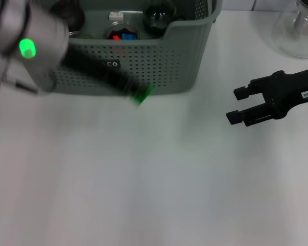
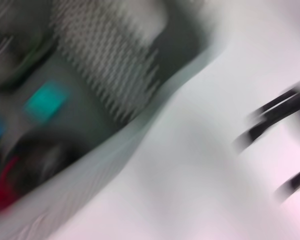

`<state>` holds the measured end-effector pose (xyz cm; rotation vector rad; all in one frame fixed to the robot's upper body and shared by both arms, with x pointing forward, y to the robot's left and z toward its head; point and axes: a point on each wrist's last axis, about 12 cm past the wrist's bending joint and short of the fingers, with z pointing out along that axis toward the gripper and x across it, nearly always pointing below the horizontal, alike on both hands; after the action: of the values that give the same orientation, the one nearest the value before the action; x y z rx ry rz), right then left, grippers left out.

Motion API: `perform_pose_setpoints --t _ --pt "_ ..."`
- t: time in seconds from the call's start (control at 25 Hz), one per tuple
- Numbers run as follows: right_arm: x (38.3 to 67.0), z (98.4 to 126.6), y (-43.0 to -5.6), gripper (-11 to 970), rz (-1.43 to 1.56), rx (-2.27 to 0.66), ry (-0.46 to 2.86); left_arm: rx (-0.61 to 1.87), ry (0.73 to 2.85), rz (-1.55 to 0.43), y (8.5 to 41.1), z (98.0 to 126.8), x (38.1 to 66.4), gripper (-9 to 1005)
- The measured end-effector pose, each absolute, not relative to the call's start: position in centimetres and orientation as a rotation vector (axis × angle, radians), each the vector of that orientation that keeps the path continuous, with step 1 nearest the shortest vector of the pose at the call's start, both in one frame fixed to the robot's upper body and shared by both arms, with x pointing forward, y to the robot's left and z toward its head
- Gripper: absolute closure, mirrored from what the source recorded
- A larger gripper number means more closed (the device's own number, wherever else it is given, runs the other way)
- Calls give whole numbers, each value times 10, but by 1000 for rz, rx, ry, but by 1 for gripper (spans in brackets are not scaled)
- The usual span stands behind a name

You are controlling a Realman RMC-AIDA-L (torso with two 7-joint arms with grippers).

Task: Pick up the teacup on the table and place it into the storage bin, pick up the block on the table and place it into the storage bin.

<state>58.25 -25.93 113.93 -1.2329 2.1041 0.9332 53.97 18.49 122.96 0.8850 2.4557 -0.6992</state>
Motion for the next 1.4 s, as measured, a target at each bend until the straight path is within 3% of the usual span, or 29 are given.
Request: perform_pose_setpoints --t 0.12,0.32,0.52,0.8,1.12,1.4 --pt "582 1139 -261 124 935 -1215 2106 903 2285 -799 186 1262 547 896" --pt "582 1139 -264 123 946 -1180 2109 780 2198 -631 197 1287 587 895" --pt "582 1138 -268 123 947 -1145 2116 606 2297 -457 204 1263 646 895" --pt "582 1138 -270 123 945 -1122 2128 570 2381 -433 194 1231 672 896" --pt "582 1138 -270 123 943 -1120 2130 573 2395 -405 188 1221 678 883" --pt "582 1138 -270 123 940 -1126 2125 581 2369 -413 194 1231 673 605"
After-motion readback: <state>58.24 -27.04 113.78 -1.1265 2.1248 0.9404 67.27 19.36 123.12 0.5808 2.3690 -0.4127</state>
